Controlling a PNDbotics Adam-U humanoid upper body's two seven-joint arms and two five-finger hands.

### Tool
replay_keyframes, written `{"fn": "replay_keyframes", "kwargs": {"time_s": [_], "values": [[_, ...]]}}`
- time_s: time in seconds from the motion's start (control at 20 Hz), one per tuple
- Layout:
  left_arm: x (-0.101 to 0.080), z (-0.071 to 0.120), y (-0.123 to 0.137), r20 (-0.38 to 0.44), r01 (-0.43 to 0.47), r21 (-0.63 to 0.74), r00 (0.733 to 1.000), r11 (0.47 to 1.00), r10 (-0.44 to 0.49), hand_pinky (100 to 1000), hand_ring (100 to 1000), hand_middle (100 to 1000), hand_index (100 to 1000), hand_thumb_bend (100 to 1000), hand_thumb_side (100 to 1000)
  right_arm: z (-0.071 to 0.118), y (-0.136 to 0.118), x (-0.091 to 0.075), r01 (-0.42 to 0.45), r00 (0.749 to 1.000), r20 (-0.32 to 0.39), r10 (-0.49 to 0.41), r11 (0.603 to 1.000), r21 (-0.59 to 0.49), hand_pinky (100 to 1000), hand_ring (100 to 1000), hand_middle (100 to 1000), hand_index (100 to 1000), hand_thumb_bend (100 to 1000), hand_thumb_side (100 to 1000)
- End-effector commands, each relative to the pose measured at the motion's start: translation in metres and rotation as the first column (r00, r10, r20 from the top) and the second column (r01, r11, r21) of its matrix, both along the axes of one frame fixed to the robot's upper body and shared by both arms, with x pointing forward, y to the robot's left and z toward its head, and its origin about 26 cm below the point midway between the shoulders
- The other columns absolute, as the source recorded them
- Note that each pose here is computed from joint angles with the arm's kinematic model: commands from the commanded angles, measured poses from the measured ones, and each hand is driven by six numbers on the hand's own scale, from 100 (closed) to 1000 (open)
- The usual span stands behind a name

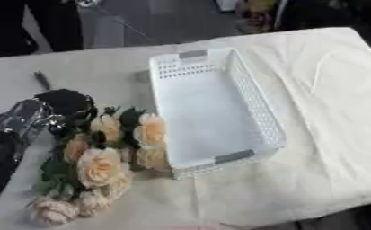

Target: Pick up objects on the table and place them in the box.

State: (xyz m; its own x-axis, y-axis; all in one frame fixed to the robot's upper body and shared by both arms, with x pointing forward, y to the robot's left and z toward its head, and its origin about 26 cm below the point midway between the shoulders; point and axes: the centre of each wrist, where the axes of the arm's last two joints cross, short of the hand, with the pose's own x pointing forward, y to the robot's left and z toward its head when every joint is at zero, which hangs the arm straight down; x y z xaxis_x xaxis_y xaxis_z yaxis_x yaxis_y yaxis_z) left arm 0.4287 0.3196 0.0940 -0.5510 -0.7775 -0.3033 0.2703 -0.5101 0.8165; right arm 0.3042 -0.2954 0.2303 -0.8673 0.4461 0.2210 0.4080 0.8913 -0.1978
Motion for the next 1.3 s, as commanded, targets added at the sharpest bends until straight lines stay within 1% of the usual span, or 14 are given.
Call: {"fn": "replay_keyframes", "kwargs": {"time_s": [0.05,0.25,0.3,0.35,0.4,0.45,0.55,0.6,0.65,0.8,1.0,1.2,1.25,1.3], "values": [[0.000,0.022,0.012,0.013,-0.024,0.026,1.000,0.999,0.024,100,100,100,102,125,100,0.008,-0.003,-0.003,0.013,1.000,0.028,-0.012,1.000,-0.017,623,786,751,877,100,661],[-0.001,0.052,0.014,0.039,-0.025,0.030,0.999,0.999,0.024,100,100,100,101,166,100,0.008,-0.004,-0.004,0.021,0.999,0.024,-0.021,1.000,-0.021,623,786,751,877,100,660],[-0.002,0.060,0.014,0.043,-0.025,0.038,0.999,0.999,0.023,100,100,100,101,163,100,0.008,-0.005,-0.004,0.024,0.999,0.023,-0.023,0.999,-0.022,623,786,751,877,100,660],[-0.003,0.068,0.014,0.046,-0.027,0.049,0.999,0.998,0.024,100,100,100,100,207,100,0.007,-0.005,-0.004,0.026,0.999,0.022,-0.025,0.999,-0.024,624,786,752,877,100,658],[-0.003,0.077,0.015,0.052,-0.029,0.060,0.998,0.998,0.026,100,100,100,100,204,100,0.007,-0.006,-0.004,0.029,0.999,0.020,-0.028,0.999,-0.027,624,786,752,877,100,659],[-0.004,0.085,0.015,0.056,-0.032,0.068,0.998,0.997,0.028,100,100,100,100,242,100,0.007,-0.006,-0.004,0.031,0.999,0.019,-0.030,0.999,-0.028,624,787,752,877,100,658],[-0.006,0.103,0.016,0.076,-0.040,0.086,0.997,0.995,0.034,100,100,100,100,271,100,0.007,-0.007,-0.005,0.035,0.999,0.015,-0.034,0.999,-0.033,624,787,752,877,100,658],[-0.007,0.111,0.017,0.088,-0.045,0.094,0.995,0.995,0.037,100,100,100,100,266,100,0.006,-0.007,-0.005,0.037,0.999,0.014,-0.036,0.999,-0.034,624,787,752,877,100,658],[-0.008,0.117,0.017,0.096,-0.048,0.098,0.995,0.994,0.039,100,100,100,100,298,100,0.006,-0.007,-0.005,0.038,0.999,0.012,-0.038,0.999,-0.036,625,787,752,877,100,658],[-0.011,0.137,0.015,0.131,-0.057,0.107,0.991,0.993,0.042,100,100,100,100,308,100,0.006,-0.008,-0.005,0.043,0.999,0.009,-0.042,0.998,-0.040,625,787,752,877,100,657],[-0.014,0.153,0.012,0.168,-0.058,0.104,0.985,0.993,0.040,100,100,100,100,326,100,0.006,-0.009,-0.005,0.046,0.999,0.009,-0.046,0.998,-0.040,625,787,752,877,100,657],[-0.015,0.157,0.009,0.173,-0.052,0.103,0.984,0.993,0.034,100,100,100,100,328,100,0.006,-0.009,-0.005,0.046,0.999,0.010,-0.046,0.998,-0.040,626,787,752,877,100,657],[-0.015,0.157,0.008,0.172,-0.050,0.104,0.985,0.993,0.031,100,100,100,100,313,100,0.006,-0.009,-0.005,0.046,0.999,0.010,-0.046,0.998,-0.040,625,786,751,877,100,658],[-0.016,0.158,0.007,0.177,-0.042,0.107,0.984,0.993,0.022,100,100,100,101,221,100,0.006,-0.009,-0.005,0.047,0.999,0.009,-0.046,0.998,-0.040,625,786,751,877,100,658]]}}
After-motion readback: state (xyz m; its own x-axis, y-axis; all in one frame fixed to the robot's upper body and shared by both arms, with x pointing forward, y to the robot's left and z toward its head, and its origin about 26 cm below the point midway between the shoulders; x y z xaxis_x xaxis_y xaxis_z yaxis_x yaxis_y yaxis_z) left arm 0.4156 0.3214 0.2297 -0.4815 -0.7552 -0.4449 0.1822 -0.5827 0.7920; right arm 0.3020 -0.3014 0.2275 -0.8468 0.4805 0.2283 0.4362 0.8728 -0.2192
